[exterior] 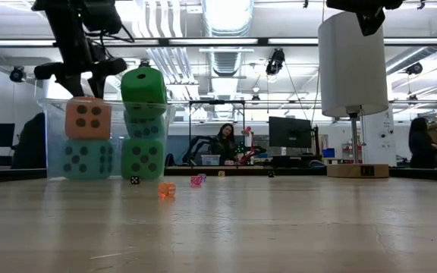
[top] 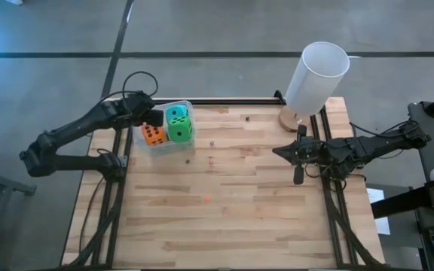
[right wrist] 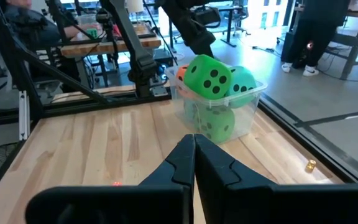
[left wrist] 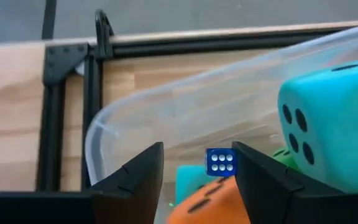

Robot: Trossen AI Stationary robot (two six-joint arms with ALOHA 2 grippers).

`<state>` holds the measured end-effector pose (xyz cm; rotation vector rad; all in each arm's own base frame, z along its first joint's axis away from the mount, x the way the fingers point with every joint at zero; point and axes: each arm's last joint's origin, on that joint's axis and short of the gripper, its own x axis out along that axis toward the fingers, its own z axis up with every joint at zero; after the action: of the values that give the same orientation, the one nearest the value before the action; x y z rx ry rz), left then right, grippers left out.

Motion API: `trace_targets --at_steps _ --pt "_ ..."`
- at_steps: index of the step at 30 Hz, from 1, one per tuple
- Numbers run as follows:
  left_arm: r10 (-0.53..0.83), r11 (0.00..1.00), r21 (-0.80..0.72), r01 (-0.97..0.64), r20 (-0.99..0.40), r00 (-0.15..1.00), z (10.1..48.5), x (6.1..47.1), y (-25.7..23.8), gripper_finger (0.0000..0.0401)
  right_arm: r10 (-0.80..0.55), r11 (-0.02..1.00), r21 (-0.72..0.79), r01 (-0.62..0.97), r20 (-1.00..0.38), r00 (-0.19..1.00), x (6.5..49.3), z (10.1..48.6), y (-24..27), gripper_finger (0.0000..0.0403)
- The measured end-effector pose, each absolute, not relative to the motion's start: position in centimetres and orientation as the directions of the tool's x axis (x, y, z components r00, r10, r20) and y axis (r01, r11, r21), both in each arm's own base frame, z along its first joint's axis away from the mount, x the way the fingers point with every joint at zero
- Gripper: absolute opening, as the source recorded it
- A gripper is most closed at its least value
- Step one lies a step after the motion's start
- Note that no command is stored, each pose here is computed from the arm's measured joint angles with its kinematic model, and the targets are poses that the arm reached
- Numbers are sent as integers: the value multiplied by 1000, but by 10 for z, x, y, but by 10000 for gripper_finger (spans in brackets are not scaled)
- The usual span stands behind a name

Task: Pick & Place Dice
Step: Put the small blue dice into the transparent bin, then put the small orange dice into the transparent bin

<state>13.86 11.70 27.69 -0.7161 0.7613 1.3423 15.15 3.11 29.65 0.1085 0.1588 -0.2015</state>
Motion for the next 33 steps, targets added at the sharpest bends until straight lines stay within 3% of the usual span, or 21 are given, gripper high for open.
trace_targets --at_steps 5,22,29,33 --pt "593 175 62 -983 -803 55 280 138 118 182 -190 974 95 207 -166 968 152 297 31 8" --pt "578 153 148 -977 -815 -33 256 132 116 168 -189 974 95 207 -166 968 152 297 31 8" --pt "636 192 84 -978 -769 59 294 136 118 168 -189 974 96 207 -166 968 152 297 31 8" --pt "627 352 41 -935 -752 203 322 139 114 162 -189 974 96 206 -166 968 152 297 31 8"
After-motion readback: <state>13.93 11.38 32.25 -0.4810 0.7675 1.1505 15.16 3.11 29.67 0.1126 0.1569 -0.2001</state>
